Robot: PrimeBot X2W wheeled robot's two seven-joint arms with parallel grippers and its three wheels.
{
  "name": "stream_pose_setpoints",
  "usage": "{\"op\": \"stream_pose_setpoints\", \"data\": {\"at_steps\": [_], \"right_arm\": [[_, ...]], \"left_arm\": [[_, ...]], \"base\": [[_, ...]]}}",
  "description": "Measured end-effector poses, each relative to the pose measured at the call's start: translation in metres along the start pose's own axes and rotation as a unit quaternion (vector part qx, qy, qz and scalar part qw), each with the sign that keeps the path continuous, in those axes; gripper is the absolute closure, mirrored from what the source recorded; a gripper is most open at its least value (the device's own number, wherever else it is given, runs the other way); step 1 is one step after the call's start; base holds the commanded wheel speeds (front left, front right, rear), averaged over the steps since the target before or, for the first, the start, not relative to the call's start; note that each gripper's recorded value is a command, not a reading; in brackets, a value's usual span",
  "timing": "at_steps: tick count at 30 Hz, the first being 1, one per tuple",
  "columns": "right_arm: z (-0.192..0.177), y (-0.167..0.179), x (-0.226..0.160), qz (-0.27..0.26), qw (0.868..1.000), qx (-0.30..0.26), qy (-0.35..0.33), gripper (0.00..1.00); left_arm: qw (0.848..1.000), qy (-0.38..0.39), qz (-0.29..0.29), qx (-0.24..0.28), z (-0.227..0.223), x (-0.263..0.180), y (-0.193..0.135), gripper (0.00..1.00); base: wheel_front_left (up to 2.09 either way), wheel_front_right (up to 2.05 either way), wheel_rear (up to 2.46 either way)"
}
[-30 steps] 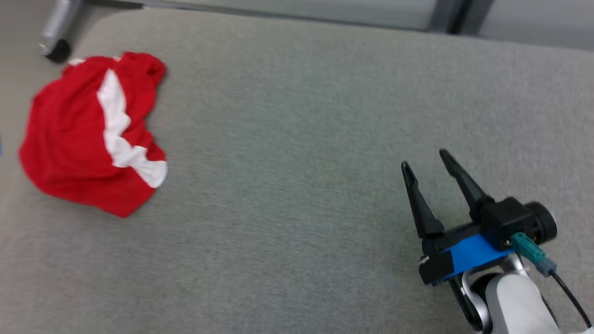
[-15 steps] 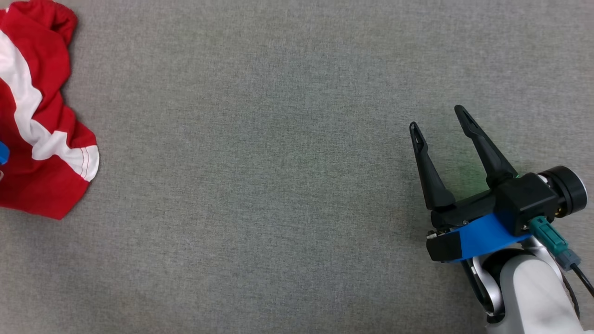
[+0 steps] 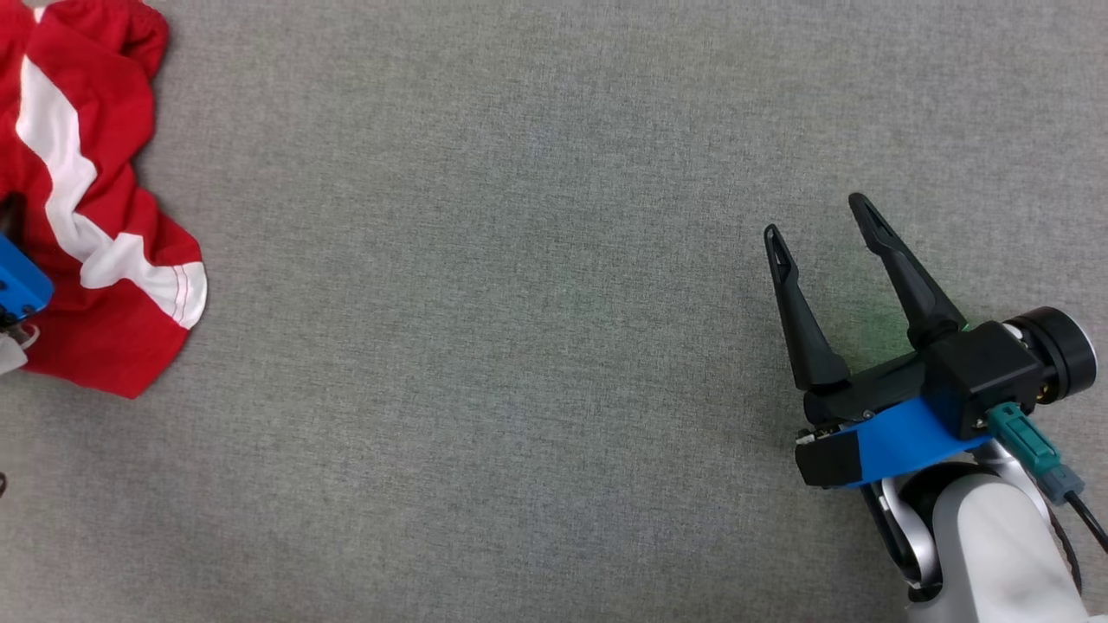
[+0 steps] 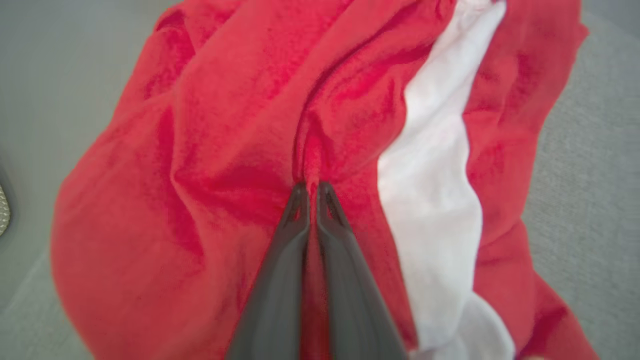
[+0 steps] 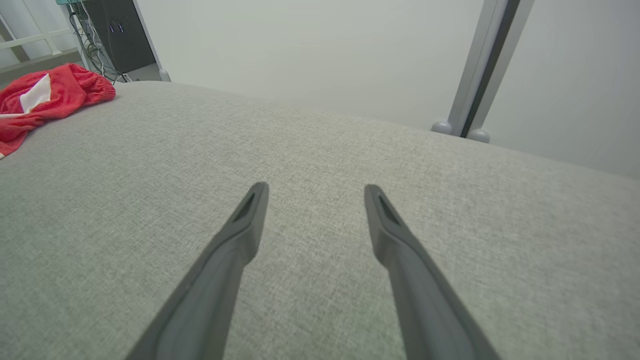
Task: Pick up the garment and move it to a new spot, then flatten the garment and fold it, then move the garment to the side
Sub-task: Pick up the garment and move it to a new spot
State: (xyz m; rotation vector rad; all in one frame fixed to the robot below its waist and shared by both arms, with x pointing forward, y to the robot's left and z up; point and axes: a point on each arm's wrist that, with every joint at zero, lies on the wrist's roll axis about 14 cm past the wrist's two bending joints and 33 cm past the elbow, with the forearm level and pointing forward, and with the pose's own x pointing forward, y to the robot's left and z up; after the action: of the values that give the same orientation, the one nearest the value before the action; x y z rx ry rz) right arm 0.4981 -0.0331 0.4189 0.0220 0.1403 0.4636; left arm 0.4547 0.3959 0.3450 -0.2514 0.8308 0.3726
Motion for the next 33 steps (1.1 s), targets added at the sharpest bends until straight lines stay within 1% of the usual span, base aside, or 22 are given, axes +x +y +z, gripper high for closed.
{"op": "stream_pose_setpoints", "data": {"at_steps": [5, 10, 13, 15, 18, 20, 22, 24, 27, 28, 32, 33], "right_arm": [[0.011, 0.002, -0.003, 0.0, 1.0, 0.0, -0.013, 0.0], [0.026, 0.002, -0.011, -0.002, 0.999, 0.008, -0.033, 0.0], [0.035, 0.002, -0.019, -0.006, 0.999, 0.014, -0.045, 0.0], [0.04, 0.001, -0.025, -0.01, 0.998, 0.019, -0.051, 0.0], [0.048, -0.003, -0.036, -0.02, 0.998, 0.024, -0.062, 0.0], [0.052, -0.009, -0.045, -0.031, 0.997, 0.027, -0.068, 0.0], [0.054, -0.016, -0.057, -0.046, 0.996, 0.03, -0.071, 0.0], [0.056, -0.026, -0.069, -0.064, 0.995, 0.031, -0.075, 0.0], [0.057, -0.042, -0.09, -0.097, 0.992, 0.029, -0.077, 0.0], [0.057, -0.042, -0.09, -0.097, 0.992, 0.029, -0.077, 0.0], [0.056, -0.067, -0.12, -0.146, 0.986, 0.028, -0.078, 0.0], [0.057, -0.08, -0.135, -0.171, 0.982, 0.027, -0.081, 0.0]], "left_arm": [[0.998, -0.059, -0.005, 0.025, 0.036, -0.018, 0.005, 1.0], [0.99, -0.122, -0.027, 0.063, 0.077, -0.044, -0.004, 1.0], [0.981, -0.165, -0.051, 0.092, 0.103, -0.063, -0.019, 1.0], [0.973, -0.184, -0.075, 0.115, 0.115, -0.074, -0.038, 1.0], [0.958, -0.214, -0.111, 0.158, 0.134, -0.095, -0.07, 1.0], [0.946, -0.229, -0.137, 0.186, 0.142, -0.108, -0.092, 1.0], [0.93, -0.244, -0.166, 0.219, 0.148, -0.122, -0.12, 1.0], [0.91, -0.257, -0.199, 0.256, 0.149, -0.136, -0.153, 1.0], [0.88, -0.27, -0.261, 0.292, 0.14, -0.157, -0.205, 1.0], [0.88, -0.27, -0.261, 0.292, 0.14, -0.157, -0.205, 1.0], [0.831, -0.272, -0.341, 0.345, 0.108, -0.182, -0.271, 1.0], [0.808, -0.266, -0.382, 0.361, 0.087, -0.193, -0.301, 1.0]], "base": [[0.0, 0.0, 0.0], [0.0, 0.0, 0.0], [0.0, 0.0, 0.0], [0.0, 0.0, 0.0], [0.0, 0.0, 0.0], [0.0, 0.0, 0.0], [0.0, 0.0, 0.0], [0.0, 0.0, 0.0], [0.0, 0.0, 0.0], [0.0, 0.0, 0.0], [0.0, 0.0, 0.0], [0.0, 0.0, 0.0]]}}
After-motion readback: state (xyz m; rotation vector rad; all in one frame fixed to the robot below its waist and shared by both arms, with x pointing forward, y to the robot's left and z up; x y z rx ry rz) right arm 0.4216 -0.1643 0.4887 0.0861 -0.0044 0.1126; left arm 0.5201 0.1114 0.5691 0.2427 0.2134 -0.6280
